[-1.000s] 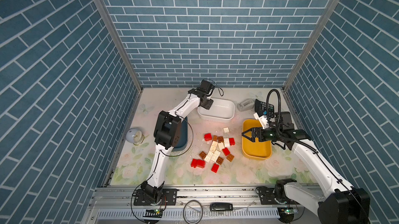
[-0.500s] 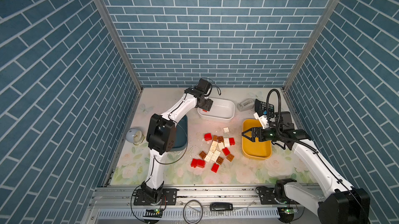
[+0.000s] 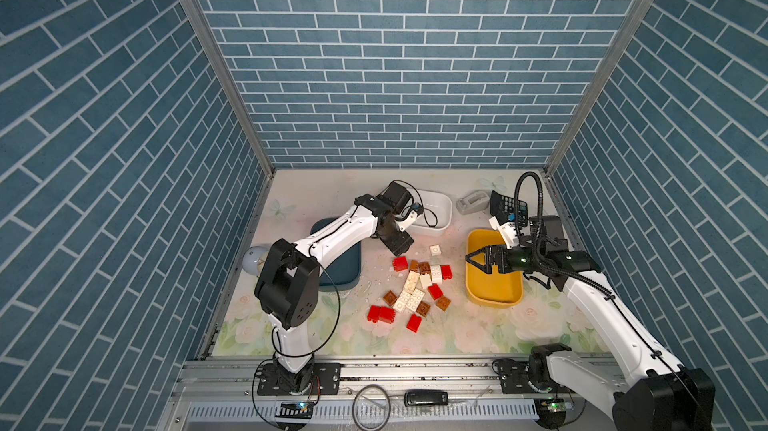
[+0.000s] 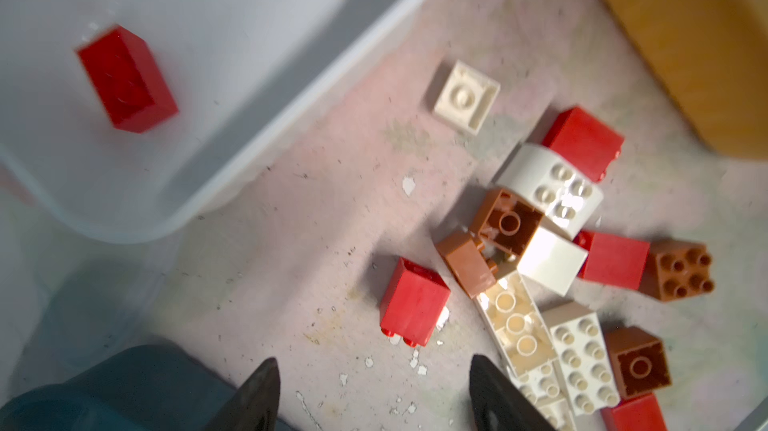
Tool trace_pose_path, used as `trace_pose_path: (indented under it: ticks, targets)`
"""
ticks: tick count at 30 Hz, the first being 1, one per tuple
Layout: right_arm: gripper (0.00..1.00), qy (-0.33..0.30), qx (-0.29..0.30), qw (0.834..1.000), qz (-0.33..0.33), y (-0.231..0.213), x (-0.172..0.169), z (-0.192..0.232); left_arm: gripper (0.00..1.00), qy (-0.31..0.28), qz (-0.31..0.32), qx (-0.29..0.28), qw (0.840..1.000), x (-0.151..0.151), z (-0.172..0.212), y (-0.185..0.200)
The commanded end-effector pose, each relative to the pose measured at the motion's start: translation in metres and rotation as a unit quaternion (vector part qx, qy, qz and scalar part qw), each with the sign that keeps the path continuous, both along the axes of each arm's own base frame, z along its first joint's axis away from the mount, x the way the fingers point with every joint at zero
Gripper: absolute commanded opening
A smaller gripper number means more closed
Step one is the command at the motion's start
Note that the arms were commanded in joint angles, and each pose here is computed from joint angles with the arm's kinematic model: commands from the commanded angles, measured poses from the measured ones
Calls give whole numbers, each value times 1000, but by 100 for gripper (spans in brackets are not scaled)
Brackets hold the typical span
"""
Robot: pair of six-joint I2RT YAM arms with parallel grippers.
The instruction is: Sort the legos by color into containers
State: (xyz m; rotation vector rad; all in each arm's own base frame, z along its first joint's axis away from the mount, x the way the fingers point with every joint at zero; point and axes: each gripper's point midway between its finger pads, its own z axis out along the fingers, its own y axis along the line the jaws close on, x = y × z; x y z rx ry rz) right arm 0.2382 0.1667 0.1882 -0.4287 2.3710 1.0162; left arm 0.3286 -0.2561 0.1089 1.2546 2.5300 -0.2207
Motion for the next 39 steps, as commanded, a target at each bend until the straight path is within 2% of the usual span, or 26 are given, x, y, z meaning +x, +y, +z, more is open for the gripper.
trace_pose_path:
  ticks: [1,7,16,22,24,27,30,35,39]
  targets:
    - [99,-11,-3,1000,14,0,-7,-3,74,-1,-66,0,998,-13,-12,1]
    - [99,-7,-7,1000,12,-1,-8,-7,73,6,-106,13,994,-15,-44,-2]
    - [99,-2,-12,1000,10,-3,-10,-9,69,7,-135,22,991,-8,-68,-14]
    - [99,0,-16,1000,9,-4,-11,-11,61,16,-146,36,989,-10,-81,-14]
    - [99,0,-16,1000,10,-3,-11,-11,52,16,-149,37,988,-10,-83,-15]
    - [99,0,-16,1000,10,-3,-10,-11,36,11,-149,30,988,-8,-79,-18]
    - [99,-3,-18,1000,10,-3,-9,-9,28,6,-147,25,989,-6,-67,-20]
    - [99,-9,-24,1000,14,-4,-5,-6,27,-9,-138,8,990,1,-33,-26]
    - [99,-12,-23,1000,16,-3,-1,-4,27,-41,-105,-21,993,27,4,-35]
